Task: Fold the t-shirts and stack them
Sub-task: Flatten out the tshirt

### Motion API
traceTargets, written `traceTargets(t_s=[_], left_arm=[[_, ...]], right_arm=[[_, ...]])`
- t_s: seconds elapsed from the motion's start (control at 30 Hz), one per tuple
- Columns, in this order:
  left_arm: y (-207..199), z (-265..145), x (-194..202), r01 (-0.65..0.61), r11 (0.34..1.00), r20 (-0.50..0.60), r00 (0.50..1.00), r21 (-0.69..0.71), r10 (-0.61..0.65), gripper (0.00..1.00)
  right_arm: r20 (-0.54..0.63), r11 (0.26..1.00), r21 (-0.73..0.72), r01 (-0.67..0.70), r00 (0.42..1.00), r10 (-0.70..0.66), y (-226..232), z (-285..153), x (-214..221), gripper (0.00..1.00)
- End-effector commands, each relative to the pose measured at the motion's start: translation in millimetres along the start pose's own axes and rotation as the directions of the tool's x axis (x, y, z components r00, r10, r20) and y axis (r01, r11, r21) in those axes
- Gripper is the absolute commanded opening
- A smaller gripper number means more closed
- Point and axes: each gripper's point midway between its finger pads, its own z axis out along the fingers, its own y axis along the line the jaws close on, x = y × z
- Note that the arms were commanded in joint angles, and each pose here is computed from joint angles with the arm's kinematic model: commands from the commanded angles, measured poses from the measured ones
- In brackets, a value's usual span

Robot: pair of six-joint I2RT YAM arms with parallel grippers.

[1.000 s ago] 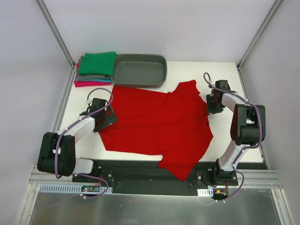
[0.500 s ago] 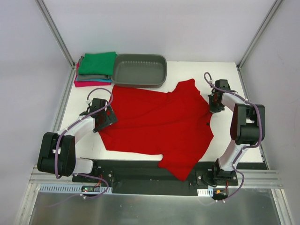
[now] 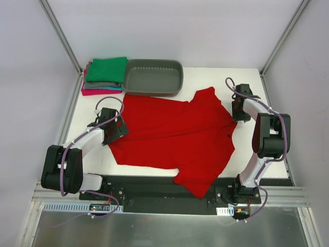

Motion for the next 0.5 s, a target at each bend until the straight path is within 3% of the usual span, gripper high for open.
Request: traceTargets(t_s=[0.0,0.1,0.23,0.33,0.47], left_arm=[[17,5,47,-0.016,0.999,-0.172,0.985,-0.031,0.010,0.99],[8,-1,45,-0.009,1.000,-0.162,0.987,0.017,0.011,0.99],[-21,-18,41,0.012,0.983,-0.150,0.989,0.182,0.016,0.99],[-36,-36,31,0.015,0.964,-0.104,0.994,0.267,0.014,0.99],[-52,-65,13,0.039,0.931,-0.023,0.999,0.363,-0.033,0.99]], right_arm=[[-0.008,0.995,0.096,-0.003,1.000,0.004,-18,-23,-2,0.50],[0.079,0.996,0.064,-0.056,0.996,0.051,-7,-56,-9,0.66],[0.167,0.976,-0.157,-0.148,0.970,0.174,22,-104,-6,0.97],[0.181,0.924,-0.338,-0.182,0.950,0.253,46,-133,2,0.96],[0.155,0.791,-0.594,-0.147,0.944,0.292,88,-169,12,0.96]])
